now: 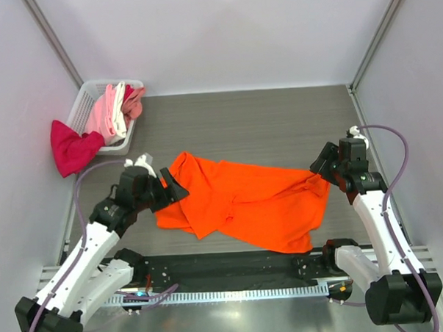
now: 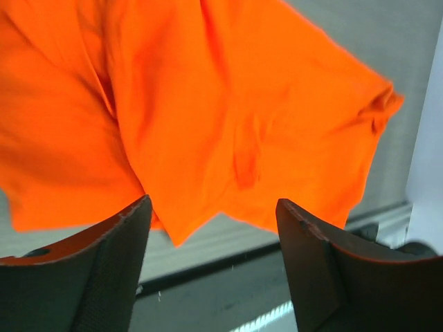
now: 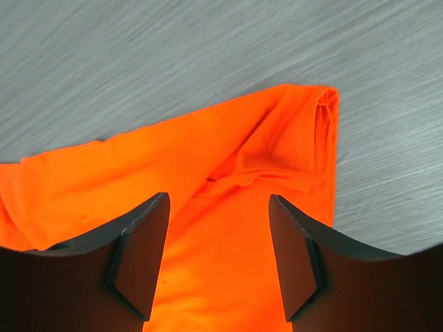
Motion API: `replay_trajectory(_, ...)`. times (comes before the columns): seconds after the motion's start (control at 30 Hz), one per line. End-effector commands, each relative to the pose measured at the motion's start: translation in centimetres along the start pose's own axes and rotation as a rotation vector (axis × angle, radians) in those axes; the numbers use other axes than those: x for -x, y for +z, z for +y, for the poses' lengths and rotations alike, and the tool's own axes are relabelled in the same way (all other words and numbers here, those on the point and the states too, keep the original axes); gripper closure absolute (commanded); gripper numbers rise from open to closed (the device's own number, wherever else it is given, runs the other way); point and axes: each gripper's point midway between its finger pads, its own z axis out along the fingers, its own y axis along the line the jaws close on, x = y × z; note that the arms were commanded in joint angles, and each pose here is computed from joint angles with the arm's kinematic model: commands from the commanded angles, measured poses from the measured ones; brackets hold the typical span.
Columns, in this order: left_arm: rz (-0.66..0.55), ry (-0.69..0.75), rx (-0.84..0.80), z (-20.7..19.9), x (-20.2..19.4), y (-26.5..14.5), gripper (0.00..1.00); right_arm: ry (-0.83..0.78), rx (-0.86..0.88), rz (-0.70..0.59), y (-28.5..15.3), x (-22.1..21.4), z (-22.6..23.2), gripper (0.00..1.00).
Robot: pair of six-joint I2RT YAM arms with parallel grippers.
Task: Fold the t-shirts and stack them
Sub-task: Flatten the tshirt out
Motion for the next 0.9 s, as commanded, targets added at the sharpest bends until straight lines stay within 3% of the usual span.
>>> replay_trajectory(0.0, 0.103, -0.015, -0.041, -0.3, -4.5, -0.1, 0.29, 0.018, 0.050, -0.063, -0.4, 1.1, 0.9, 0.36)
replay_trajectory(0.3, 0.224, 0.013, 0.017, 1.6, -11.9, 3.1, 0.34, 0.040, 0.046, -0.075, -0.3, 0.5, 0.4, 0.36)
replay_trajectory(0.87, 0.211, -0.028, 0.029, 1.4, -12.8, 7.5, 0.54, 0.066, 0.043, -0.077, -0.2, 0.1, 0.1, 0.36)
